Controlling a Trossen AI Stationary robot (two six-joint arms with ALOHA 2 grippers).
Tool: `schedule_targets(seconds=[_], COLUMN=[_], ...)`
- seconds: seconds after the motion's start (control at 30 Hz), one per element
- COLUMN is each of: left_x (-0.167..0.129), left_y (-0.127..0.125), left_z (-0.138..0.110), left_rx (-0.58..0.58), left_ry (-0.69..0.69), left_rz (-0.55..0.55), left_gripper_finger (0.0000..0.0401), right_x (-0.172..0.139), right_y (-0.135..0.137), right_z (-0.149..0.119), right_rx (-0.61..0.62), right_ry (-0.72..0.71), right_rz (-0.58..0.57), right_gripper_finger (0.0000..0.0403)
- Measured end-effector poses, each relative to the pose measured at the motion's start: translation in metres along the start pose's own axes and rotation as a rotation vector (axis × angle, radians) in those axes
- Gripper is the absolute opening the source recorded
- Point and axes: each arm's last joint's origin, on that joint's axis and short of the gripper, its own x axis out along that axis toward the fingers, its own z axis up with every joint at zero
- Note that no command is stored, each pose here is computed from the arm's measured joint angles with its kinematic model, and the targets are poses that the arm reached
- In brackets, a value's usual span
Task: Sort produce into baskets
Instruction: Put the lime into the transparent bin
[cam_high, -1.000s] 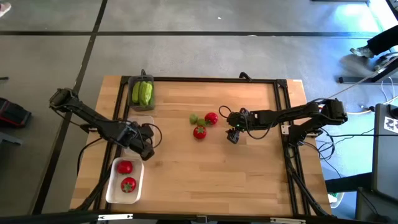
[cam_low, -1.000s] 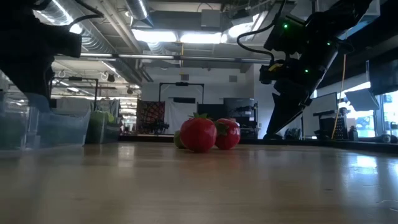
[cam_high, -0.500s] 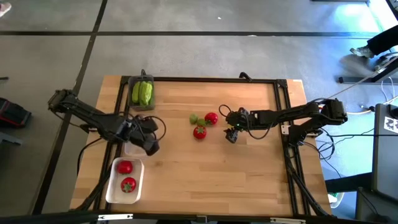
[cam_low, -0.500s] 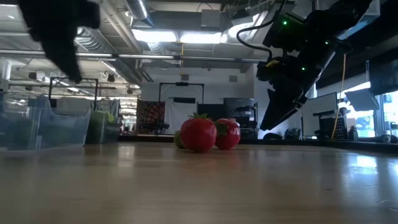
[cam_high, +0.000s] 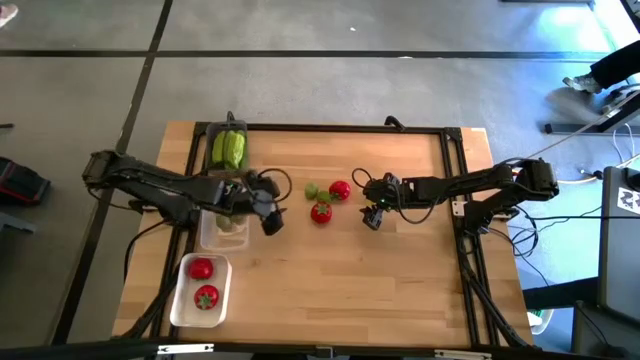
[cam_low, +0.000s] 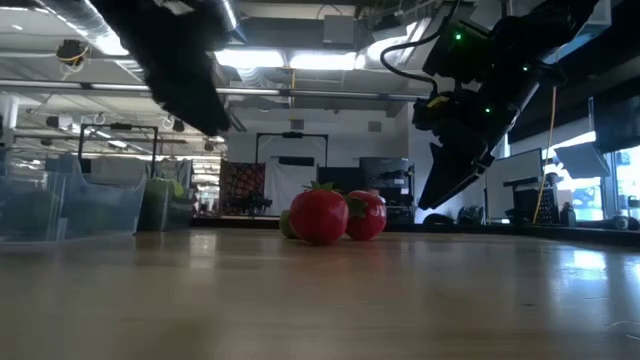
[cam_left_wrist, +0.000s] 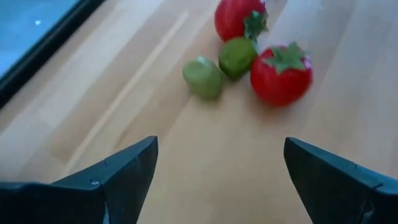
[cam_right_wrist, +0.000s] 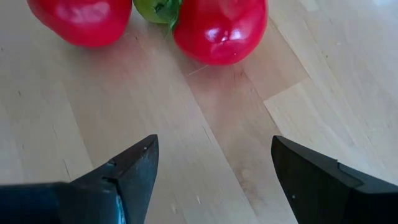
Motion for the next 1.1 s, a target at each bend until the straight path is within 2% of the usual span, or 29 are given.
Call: schedule_targets(seconds=[0.13,0.33,0.63,1.1], left_x=[0.023,0.057,0.101,0.14], left_y=[0.005,0.016,0.016,0.019], left_z=[0.012,0.022,0.019,0.014], left_rx=[0.005,-0.133,-0.28,-0.334], left_ry=[-0.014,-0.032,-0.023,-0.045], left_rz=[-0.023,-0.003,0.025,0.033], left_gripper_finger=[0.0345,0.0345,0.0345,0.0345], right_x=[0.0,0.0,0.0,0.0], right_y=[0.0,0.0,0.0,0.0], right_z=[0.0,0.0,0.0,0.0], right_rx=[0.0,0.0,0.0,0.0], right_ry=[0.0,0.0,0.0,-0.002], right_rz=[0.0,0.0,0.0,-0.008], right_gripper_finger=[0.0292,0.0292,0.0292,0.0292])
